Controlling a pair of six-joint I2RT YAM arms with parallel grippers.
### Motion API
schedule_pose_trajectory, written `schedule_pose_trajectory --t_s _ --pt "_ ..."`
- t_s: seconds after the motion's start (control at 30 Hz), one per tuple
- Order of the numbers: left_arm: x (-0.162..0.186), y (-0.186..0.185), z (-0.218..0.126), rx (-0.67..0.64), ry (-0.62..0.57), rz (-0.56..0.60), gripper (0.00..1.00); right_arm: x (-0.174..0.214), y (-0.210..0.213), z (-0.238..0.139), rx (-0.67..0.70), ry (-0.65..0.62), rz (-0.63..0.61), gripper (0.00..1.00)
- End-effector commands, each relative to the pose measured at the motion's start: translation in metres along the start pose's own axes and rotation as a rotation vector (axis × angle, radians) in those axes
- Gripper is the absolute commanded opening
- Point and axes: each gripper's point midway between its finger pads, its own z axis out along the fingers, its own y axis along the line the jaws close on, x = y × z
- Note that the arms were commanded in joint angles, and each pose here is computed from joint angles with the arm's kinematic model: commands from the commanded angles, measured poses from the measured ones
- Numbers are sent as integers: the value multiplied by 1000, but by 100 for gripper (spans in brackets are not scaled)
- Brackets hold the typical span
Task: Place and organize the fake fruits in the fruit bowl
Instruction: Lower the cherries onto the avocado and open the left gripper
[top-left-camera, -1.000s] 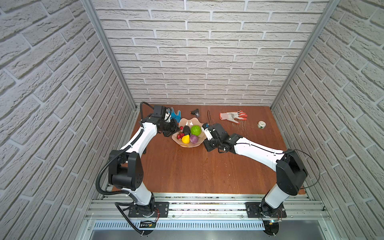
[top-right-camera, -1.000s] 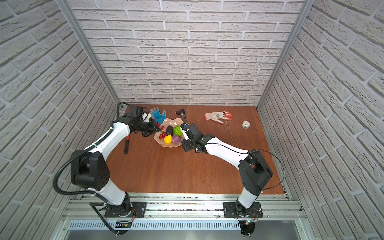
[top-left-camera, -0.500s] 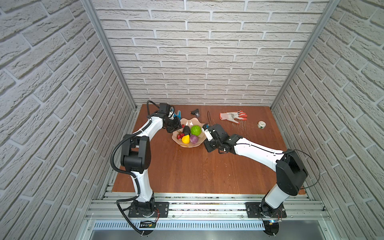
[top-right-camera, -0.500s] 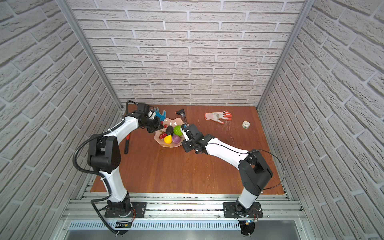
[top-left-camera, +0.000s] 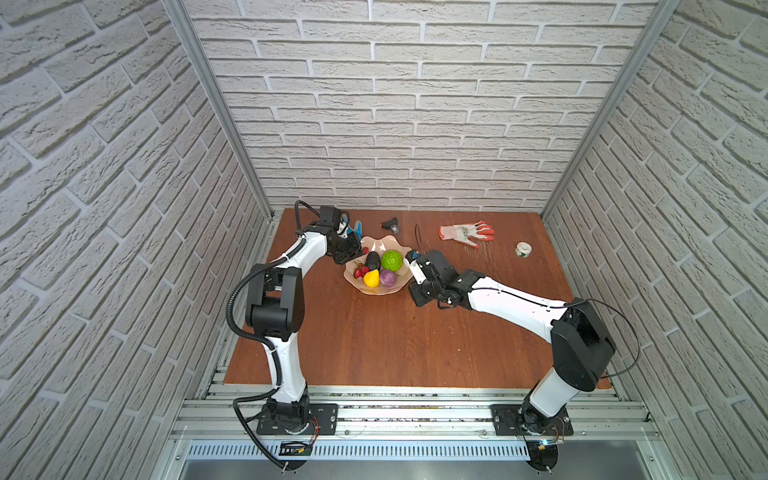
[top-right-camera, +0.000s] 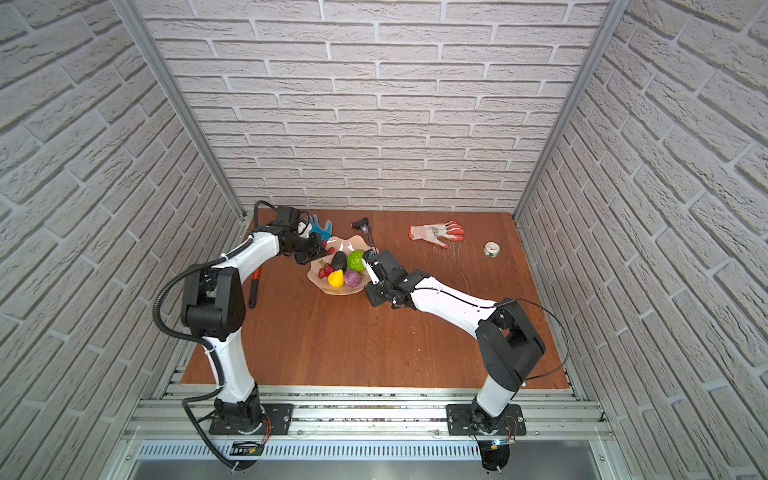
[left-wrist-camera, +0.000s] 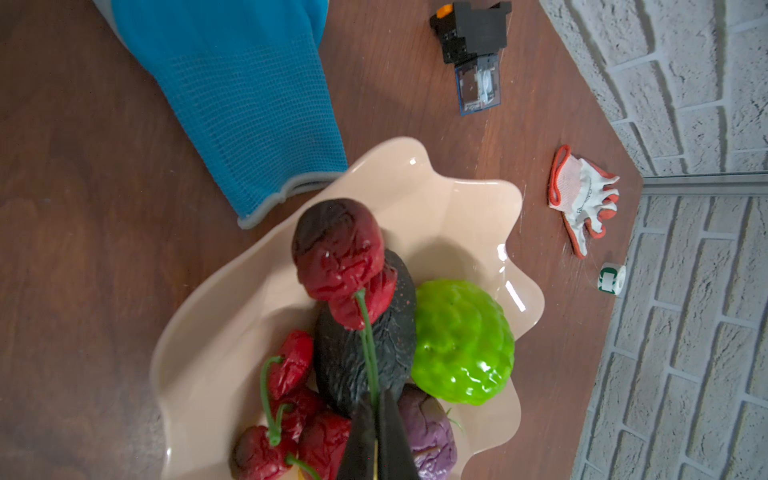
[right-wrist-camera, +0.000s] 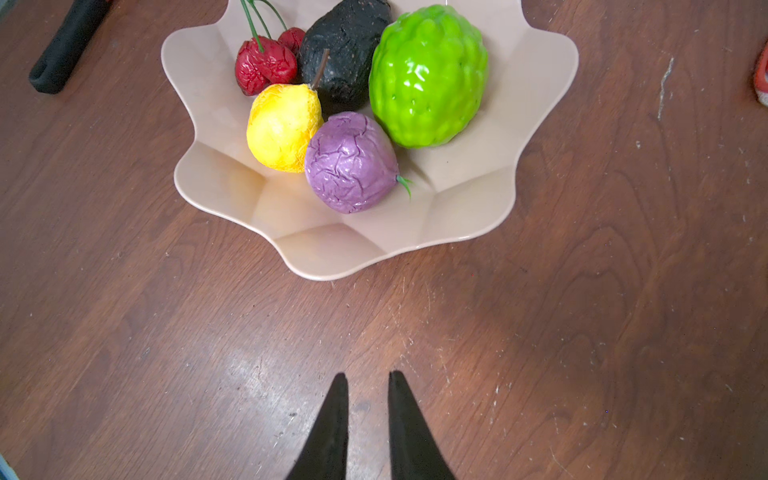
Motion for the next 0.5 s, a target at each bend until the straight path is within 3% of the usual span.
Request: schedule_pose_trajectory --t_s 0.0,0.23,0.47 --pt "1 -1 -7 2 -22 13 0 -6 1 -8 -2 -36 -10 21" --pt "14 7 -12 -20 -16 10 0 -6 3 -8 -13 -40 -5 21" --pt "13 6 -17 -19 -31 7 18 -6 2 -13 -9 -48 -2 21"
